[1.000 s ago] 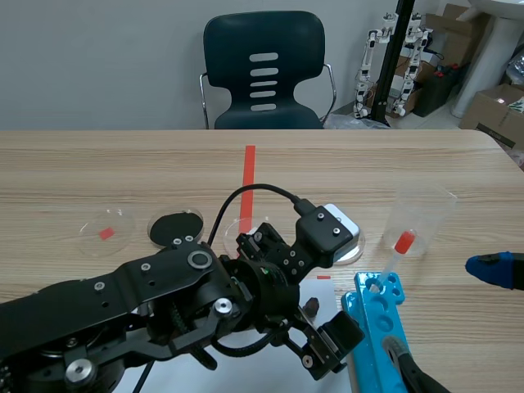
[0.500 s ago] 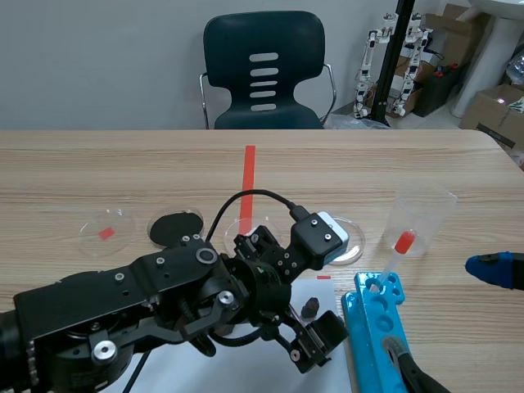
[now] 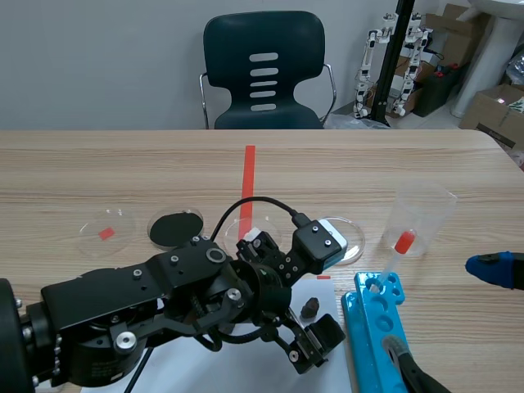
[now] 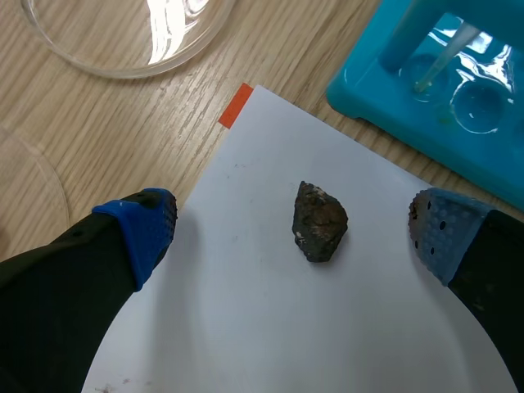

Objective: Pick up the right mineral with the left hand

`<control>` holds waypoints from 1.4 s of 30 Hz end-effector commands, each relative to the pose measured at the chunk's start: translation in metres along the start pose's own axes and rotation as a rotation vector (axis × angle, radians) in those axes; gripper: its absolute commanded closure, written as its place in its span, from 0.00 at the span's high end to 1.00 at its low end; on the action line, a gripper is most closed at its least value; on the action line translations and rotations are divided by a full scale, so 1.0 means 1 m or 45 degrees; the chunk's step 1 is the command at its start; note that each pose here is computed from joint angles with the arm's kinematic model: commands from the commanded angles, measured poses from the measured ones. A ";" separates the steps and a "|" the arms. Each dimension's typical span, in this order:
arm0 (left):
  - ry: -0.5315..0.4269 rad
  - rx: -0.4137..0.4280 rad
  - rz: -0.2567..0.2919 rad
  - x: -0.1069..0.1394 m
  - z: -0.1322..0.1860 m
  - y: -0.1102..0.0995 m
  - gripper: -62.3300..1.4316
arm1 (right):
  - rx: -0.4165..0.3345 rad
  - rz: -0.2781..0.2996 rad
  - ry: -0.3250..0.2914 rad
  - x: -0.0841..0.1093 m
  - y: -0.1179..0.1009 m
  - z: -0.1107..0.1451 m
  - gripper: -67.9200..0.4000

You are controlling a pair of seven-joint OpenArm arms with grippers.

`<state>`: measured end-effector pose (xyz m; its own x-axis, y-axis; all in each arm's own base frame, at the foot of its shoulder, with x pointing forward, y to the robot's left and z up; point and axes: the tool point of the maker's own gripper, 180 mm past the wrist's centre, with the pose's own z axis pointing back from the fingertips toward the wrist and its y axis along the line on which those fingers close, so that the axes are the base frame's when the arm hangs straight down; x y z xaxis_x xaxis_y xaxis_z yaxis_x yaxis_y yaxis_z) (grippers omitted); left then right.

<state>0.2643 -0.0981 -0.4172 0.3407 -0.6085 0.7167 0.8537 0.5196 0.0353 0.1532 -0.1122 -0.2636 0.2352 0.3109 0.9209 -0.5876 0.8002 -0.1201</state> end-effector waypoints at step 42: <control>-0.009 -0.029 -0.012 0.009 -0.001 -0.005 0.13 | -0.010 0.002 -0.035 0.007 -0.004 -0.001 0.95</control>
<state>0.2605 -0.0950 -0.4240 0.3474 -0.6298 0.6947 0.8625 0.5054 0.0269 0.1532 -0.1122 -0.2636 0.2352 0.3109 0.9209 -0.5876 0.8002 -0.1201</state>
